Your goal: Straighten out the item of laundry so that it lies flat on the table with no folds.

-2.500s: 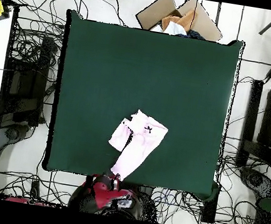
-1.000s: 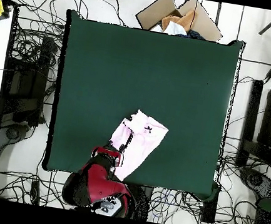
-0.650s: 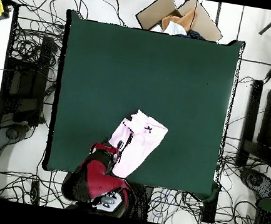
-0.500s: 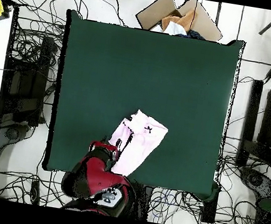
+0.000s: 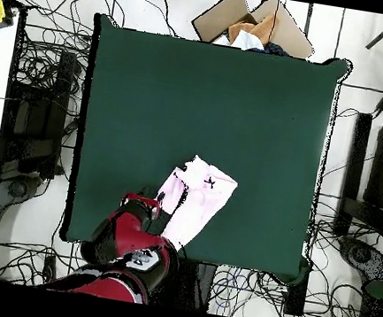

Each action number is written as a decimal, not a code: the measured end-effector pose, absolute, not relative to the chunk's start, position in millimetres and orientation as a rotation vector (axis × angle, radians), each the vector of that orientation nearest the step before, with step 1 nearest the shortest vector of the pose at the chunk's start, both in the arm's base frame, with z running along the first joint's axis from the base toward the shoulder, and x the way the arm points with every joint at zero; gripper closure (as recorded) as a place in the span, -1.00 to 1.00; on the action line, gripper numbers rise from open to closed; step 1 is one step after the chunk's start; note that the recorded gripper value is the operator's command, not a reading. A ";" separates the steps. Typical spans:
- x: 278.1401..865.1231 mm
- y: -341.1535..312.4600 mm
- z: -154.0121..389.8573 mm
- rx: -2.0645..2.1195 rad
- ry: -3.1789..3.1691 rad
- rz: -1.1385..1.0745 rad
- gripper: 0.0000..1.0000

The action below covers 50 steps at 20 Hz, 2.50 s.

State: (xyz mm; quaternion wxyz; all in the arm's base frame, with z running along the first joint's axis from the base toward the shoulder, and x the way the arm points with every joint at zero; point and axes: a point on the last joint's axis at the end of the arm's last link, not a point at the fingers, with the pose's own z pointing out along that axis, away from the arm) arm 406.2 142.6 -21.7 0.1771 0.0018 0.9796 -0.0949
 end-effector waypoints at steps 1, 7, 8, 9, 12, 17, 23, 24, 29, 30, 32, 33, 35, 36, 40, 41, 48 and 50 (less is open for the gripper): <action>405.7 145.7 -25.4 0.001 2.774 -0.272 -1.00; 395.7 149.1 -47.9 -0.017 2.813 -0.293 -1.00; 394.9 148.5 -49.2 -0.016 2.817 -0.295 -1.00; 391.8 146.9 -53.5 -0.014 2.838 -0.302 -1.00; 389.6 146.5 -55.9 -0.018 2.853 -0.321 -1.00; 386.2 149.3 -56.4 -0.036 2.846 -0.358 -1.00; 393.6 143.0 -55.2 0.035 2.903 -0.292 -1.00; 394.0 142.8 -55.2 0.039 2.907 -0.287 -1.00; 408.5 130.4 -53.0 0.211 3.025 -0.155 -1.00; 411.0 128.0 -52.7 0.245 3.044 -0.131 -1.00; 416.7 123.7 -51.6 0.309 3.075 -0.087 -1.00; 418.5 122.4 -51.2 0.332 3.089 -0.068 -1.00; 420.3 120.8 -50.7 0.361 3.107 -0.045 -1.00; 421.0 121.1 -50.5 0.371 3.116 -0.032 -1.00; 416.4 127.6 -50.8 0.380 3.147 0.002 -1.00; 413.6 131.7 -50.8 0.377 3.156 0.015 -1.00; 381.2 170.4 -49.4 0.325 3.236 0.126 -1.00; 368.0 183.1 -48.7 0.304 3.268 0.162 -1.00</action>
